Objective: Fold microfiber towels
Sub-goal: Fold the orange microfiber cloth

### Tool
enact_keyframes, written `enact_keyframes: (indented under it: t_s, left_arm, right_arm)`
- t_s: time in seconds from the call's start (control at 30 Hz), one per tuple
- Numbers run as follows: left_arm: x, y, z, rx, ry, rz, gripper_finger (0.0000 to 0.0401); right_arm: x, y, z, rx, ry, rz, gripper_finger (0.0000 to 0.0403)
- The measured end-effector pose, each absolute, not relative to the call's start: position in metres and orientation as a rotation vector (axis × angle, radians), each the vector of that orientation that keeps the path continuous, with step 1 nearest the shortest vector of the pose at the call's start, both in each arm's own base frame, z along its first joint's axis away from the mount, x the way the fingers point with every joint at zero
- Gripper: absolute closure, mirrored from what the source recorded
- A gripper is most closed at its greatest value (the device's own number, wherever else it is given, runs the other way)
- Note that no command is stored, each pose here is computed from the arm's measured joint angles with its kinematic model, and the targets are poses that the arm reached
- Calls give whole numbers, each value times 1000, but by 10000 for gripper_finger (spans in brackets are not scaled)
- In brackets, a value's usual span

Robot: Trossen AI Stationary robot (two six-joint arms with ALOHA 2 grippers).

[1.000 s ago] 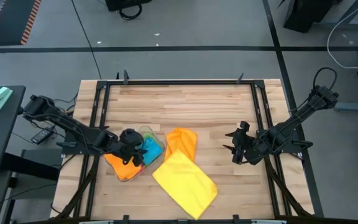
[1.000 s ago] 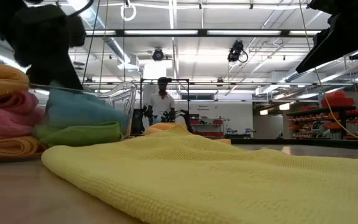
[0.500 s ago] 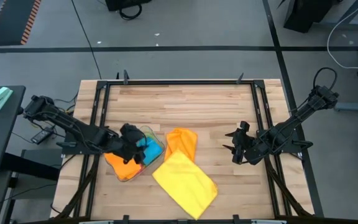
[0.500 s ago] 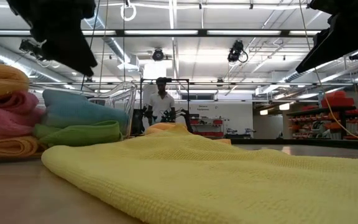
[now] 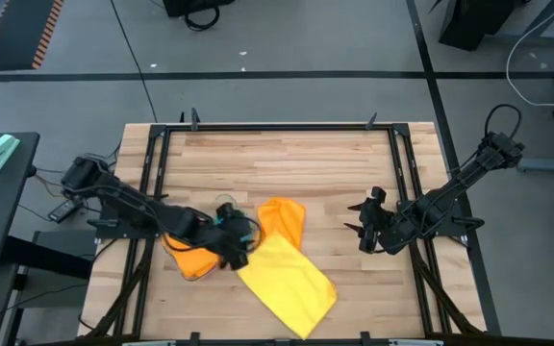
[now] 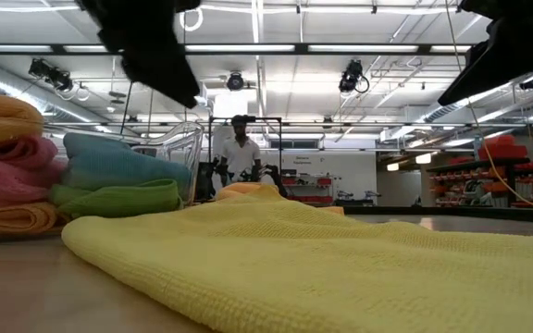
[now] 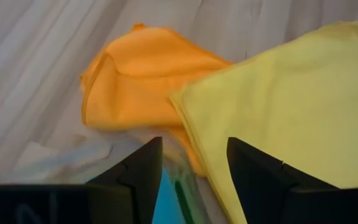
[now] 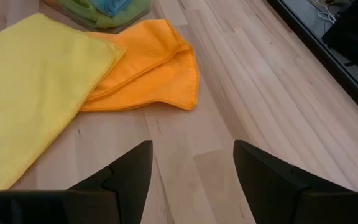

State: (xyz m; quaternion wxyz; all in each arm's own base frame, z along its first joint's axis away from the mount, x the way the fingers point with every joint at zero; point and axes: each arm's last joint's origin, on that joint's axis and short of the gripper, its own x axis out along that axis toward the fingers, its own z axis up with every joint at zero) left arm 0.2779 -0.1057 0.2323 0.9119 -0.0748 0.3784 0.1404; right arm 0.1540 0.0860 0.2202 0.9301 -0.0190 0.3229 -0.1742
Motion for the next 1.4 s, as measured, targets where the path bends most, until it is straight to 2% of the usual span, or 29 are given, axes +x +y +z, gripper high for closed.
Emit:
enact_keyframes:
  t_s: [0.2,0.37,0.57,0.97,1.1,1.27,1.4]
  left_arm:
    - [320,-98,223,-85,893,332,205]
    - [357,-68,217,-146,1004,282,193]
    - [388,-30,200,-86,1122,243,184]
    - [405,18,202,-13,1163,215,179]
    - [407,28,192,-90,1190,157,189]
    - [408,33,178,-81,1235,153,209]
    - [408,32,175,-37,1246,103,247]
  right_arm:
    - [155,87,220,-33,653,-357,170]
    - [157,88,220,-39,648,-350,171]
    - [158,88,220,-33,641,-348,170]
    - [157,88,220,-62,651,-341,170]
    - [157,88,220,-92,653,-333,170]
    - [158,88,221,-104,647,-334,170]
    - [158,88,221,-104,646,-334,170]
